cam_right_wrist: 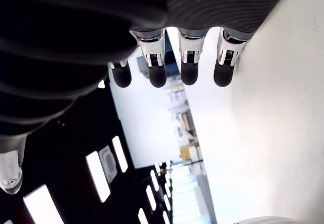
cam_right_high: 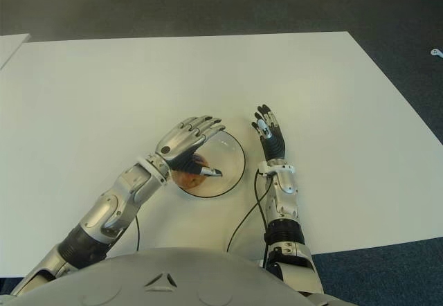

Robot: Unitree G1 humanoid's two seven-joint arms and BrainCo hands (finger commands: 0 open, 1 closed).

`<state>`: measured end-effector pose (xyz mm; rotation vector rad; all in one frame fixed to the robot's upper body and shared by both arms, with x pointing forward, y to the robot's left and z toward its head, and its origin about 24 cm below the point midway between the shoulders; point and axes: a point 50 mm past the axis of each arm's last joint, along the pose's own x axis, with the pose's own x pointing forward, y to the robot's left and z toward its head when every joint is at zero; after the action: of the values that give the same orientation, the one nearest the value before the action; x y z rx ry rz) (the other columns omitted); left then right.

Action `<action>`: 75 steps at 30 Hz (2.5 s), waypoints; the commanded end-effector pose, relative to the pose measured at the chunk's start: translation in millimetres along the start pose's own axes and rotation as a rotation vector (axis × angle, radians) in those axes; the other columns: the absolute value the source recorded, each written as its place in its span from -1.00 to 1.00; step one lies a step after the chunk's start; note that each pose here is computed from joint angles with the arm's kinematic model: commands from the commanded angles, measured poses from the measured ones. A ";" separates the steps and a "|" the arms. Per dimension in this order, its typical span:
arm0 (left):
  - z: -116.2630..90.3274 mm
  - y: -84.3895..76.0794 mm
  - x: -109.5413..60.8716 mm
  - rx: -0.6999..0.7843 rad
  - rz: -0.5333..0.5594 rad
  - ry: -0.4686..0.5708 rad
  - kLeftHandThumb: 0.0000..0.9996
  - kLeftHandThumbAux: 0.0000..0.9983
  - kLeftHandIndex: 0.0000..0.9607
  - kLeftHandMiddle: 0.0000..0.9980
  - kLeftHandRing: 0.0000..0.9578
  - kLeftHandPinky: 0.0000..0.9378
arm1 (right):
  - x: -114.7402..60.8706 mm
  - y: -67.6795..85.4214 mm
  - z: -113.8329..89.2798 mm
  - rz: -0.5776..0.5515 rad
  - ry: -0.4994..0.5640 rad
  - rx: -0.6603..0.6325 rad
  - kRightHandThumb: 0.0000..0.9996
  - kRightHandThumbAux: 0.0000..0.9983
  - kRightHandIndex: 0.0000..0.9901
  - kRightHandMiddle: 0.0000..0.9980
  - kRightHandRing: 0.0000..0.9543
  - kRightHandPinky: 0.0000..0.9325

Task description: Put the apples into the plate.

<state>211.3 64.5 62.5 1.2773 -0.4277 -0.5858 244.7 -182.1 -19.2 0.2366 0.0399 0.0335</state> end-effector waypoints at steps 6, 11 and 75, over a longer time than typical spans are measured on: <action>-21.0 15.3 18.4 -0.162 0.053 0.094 -0.78 -0.37 -1.00 -1.00 -1.00 -1.00 | -17.4 -1.2 -24.2 -0.023 0.127 0.011 -0.94 -0.03 -0.98 -0.94 -1.00 -1.00; -34.4 31.2 15.3 -0.347 0.172 0.199 -0.76 -0.40 -1.00 -1.00 -1.00 -0.93 | -17.4 0.4 -25.4 -0.032 0.125 0.050 -0.93 -0.03 -0.99 -0.95 -1.00 -1.00; -50.2 -113.5 -65.0 -1.451 0.508 0.706 -0.87 0.24 -0.81 -0.76 -0.74 -0.66 | -40.7 -10.6 -22.5 -0.022 0.159 -0.001 -0.82 0.13 -0.89 -0.85 -0.94 -0.93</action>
<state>180.1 131.1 -25.3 -0.0434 0.1414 0.0756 226.6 -183.7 -15.3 0.2212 0.0547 0.0500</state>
